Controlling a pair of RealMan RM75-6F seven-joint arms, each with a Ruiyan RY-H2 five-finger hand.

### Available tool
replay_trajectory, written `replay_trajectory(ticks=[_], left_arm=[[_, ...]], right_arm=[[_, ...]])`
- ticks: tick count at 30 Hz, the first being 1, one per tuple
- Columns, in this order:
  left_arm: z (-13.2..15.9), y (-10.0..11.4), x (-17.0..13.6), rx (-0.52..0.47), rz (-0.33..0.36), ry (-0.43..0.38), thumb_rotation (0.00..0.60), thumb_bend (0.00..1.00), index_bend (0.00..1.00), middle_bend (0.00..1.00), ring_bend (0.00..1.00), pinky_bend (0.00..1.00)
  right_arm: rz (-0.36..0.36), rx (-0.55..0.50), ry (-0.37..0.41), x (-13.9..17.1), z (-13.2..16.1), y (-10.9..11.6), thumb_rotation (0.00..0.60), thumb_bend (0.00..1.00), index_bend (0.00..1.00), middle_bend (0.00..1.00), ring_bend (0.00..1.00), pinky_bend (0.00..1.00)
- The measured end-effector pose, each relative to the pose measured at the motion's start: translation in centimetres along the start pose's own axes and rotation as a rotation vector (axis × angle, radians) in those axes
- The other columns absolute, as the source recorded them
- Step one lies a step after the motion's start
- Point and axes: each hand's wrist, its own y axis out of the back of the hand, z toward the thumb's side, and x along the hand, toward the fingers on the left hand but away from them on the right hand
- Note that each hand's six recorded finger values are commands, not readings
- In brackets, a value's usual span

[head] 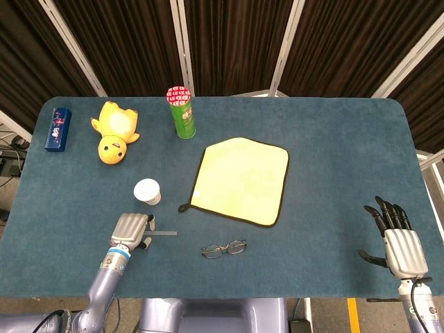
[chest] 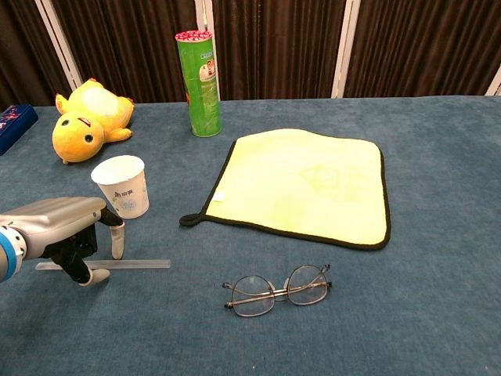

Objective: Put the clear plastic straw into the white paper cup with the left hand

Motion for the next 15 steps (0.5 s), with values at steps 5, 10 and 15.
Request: replay_trajectory(ticks=[5,10,15], left_arm=[[-0.16,-0.15,0.08,0.006,-0.005,0.005,0.6,0.36,0.48,1.0,0.96,0.84],[-0.04,-0.38,0.09,0.004,-0.009,0.002,0.6,0.4,0.49,1.0,0.96,0.84],[0.06,-0.71,0.02,0.01,-0.011,-0.001,0.6,0.43,0.53,1.0,0.96,0.84]], right_arm=[[0.002,-0.002,0.0,0.03,0.04,-0.04,0.6,0.09,0.13,0.0,0.0,0.0],[0.002,-0.002,0.002,0.05,0.09,-0.09,0.6,0.09,0.13,0.0,0.0,0.0],[0.001,-0.007,0.006,0.06,0.12,-0.11,0.6,0.09,0.13,0.0,0.0,0.0]])
